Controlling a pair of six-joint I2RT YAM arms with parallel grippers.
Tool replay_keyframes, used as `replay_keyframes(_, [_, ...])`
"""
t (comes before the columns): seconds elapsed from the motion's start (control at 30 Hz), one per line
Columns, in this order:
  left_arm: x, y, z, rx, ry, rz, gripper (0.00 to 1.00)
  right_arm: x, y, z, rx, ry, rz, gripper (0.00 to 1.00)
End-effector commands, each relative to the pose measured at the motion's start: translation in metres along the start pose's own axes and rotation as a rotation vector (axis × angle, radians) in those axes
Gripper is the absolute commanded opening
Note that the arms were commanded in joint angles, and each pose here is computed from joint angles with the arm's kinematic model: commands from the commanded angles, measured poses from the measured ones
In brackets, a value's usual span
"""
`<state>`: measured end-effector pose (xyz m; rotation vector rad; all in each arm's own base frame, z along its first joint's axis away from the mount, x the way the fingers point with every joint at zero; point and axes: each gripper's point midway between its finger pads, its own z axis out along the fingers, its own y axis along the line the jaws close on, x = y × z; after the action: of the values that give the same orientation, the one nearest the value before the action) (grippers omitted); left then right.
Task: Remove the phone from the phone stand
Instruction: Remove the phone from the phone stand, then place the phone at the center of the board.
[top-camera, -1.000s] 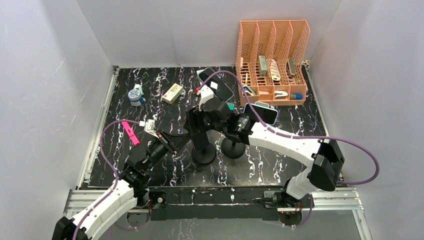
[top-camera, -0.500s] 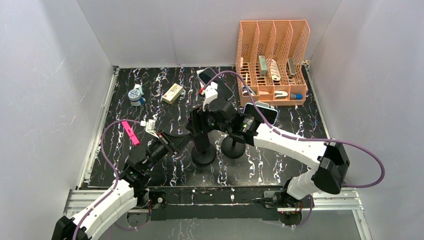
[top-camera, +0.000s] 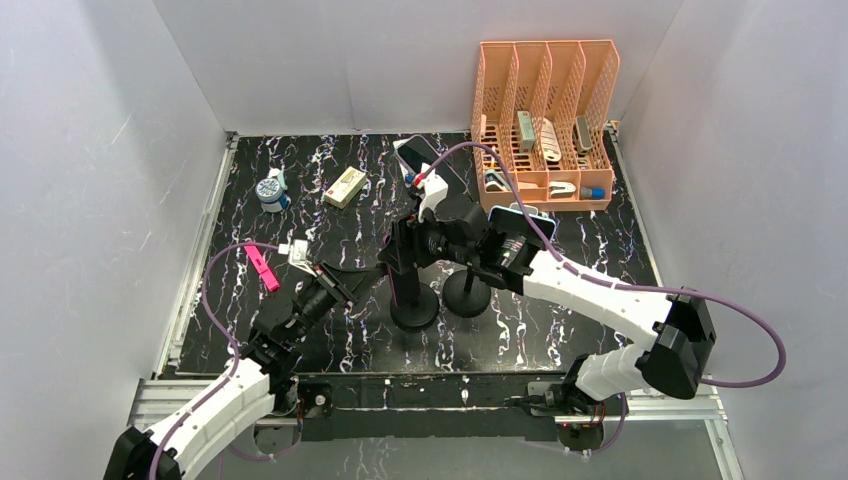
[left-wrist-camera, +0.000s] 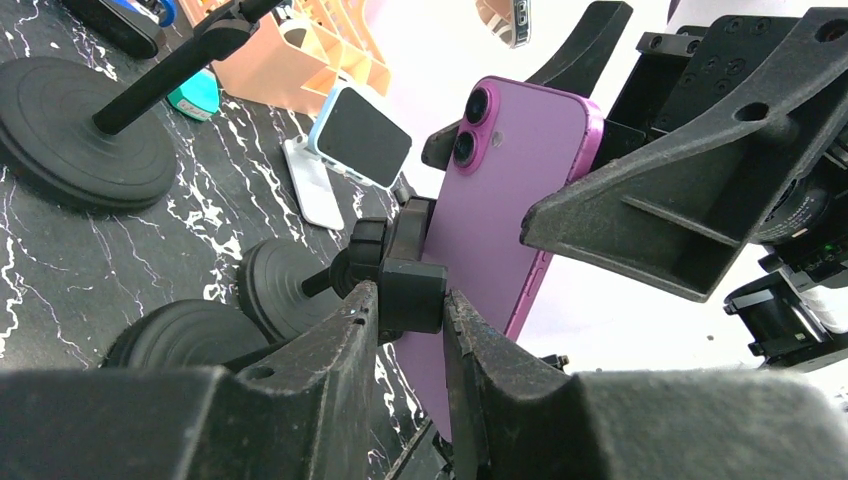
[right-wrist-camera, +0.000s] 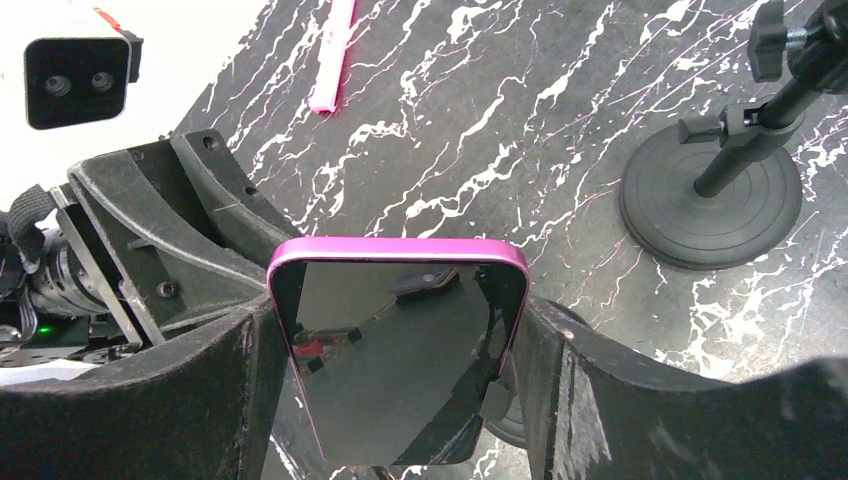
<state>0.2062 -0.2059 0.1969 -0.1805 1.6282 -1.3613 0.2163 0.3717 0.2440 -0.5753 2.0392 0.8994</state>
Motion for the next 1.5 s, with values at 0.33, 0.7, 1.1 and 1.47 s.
replay_keyframes(0.33, [0.009,0.022,0.012,-0.102,0.086,0.061,0.0,-0.056,0.061,-0.039,-0.298,-0.104,0.036,0.01])
replay_keyframes(0.7, [-0.002,0.008,0.017,-0.102,0.089,0.095,0.36,-0.088,0.092,-0.061,-0.42,-0.152,0.047,0.01])
replay_keyframes(1.1, [-0.075,-0.026,-0.014,-0.287,-0.065,0.257,0.8,-0.128,0.09,-0.098,-0.349,-0.269,-0.019,0.01])
replay_keyframes(1.47, [-0.115,-0.127,-0.027,-0.086,-0.012,0.564,0.8,-0.166,0.084,-0.101,-0.297,-0.447,-0.021,0.01])
